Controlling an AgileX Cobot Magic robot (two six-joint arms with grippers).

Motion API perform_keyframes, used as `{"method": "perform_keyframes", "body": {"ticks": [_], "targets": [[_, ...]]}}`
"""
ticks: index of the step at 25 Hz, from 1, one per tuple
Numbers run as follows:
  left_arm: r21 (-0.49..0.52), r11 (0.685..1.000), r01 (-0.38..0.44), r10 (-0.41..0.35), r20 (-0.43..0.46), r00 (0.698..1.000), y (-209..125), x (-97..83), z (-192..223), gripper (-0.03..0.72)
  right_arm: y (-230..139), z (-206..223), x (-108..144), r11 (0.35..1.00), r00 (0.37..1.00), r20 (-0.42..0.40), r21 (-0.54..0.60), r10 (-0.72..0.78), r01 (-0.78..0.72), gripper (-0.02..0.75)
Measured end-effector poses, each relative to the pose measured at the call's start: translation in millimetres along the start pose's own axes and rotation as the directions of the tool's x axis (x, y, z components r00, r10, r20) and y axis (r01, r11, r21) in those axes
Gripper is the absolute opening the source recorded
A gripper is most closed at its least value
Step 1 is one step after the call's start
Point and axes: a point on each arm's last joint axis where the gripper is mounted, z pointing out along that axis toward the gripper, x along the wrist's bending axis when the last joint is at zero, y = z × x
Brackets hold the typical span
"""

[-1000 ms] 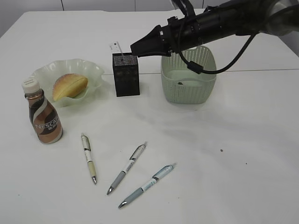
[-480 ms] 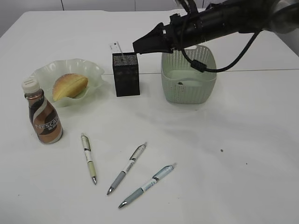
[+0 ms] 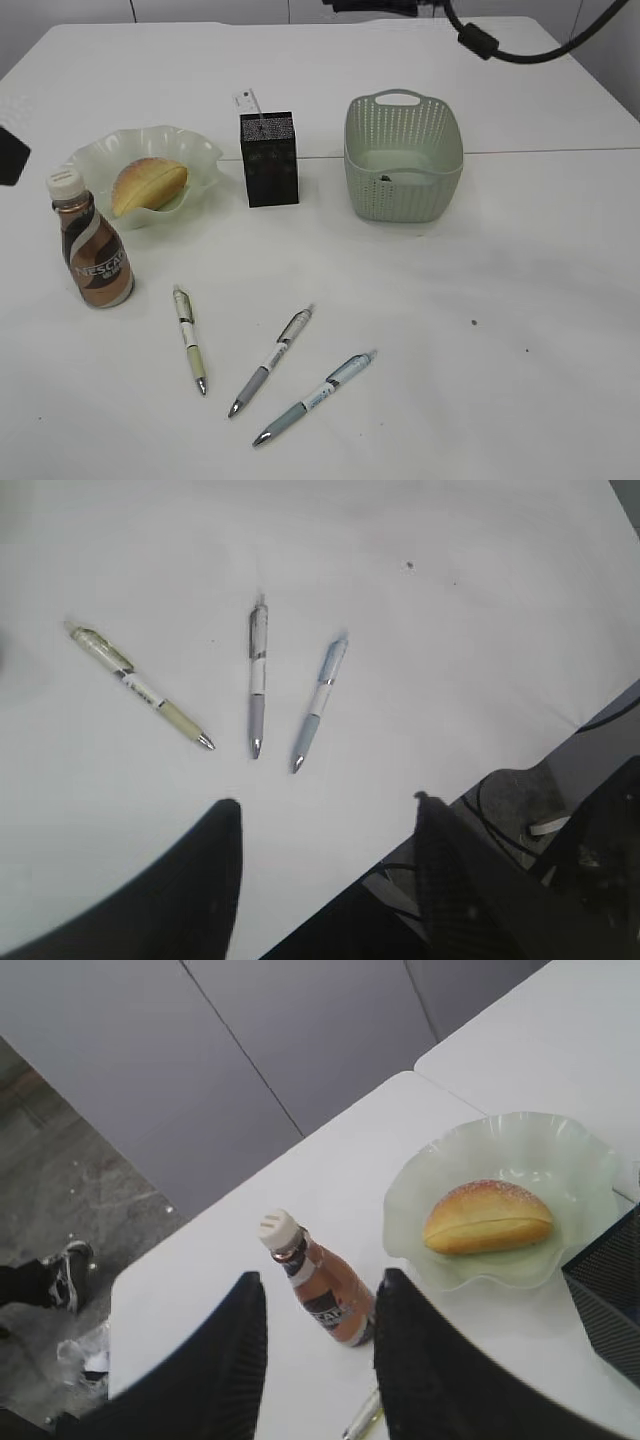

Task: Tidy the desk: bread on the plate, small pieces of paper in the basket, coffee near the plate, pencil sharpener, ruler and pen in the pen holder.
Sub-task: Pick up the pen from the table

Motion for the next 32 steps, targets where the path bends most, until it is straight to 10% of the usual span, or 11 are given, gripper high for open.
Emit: {"method": "perform_keyframes", "body": {"ticks": [9,21,32], "targets": [[-0.033,0.999,-0.018,0.019,0.026,0.999,8.8,-5.7,-6.0,0.399,9.9,-15.2,23.2,0.987,0.987,0.003,-0.013,0.161,-0.161,0.268],[-0.018,1.0,-0.016,0.016,0.039,0.999,8.7,-5.9,-4.1,0.398,-88.2,-9.1,-9.1,0.903,0.91,0.043,0.116,0.412,-0.414,0.267],[0.136,0.99,0.023,-0.02,-0.024,1.0,22.7,26.1,44.0,0.398,-80.1,-29.3,33.5,0.931,0.936,0.044,0.102,0.349,-0.352,0.267]]}}
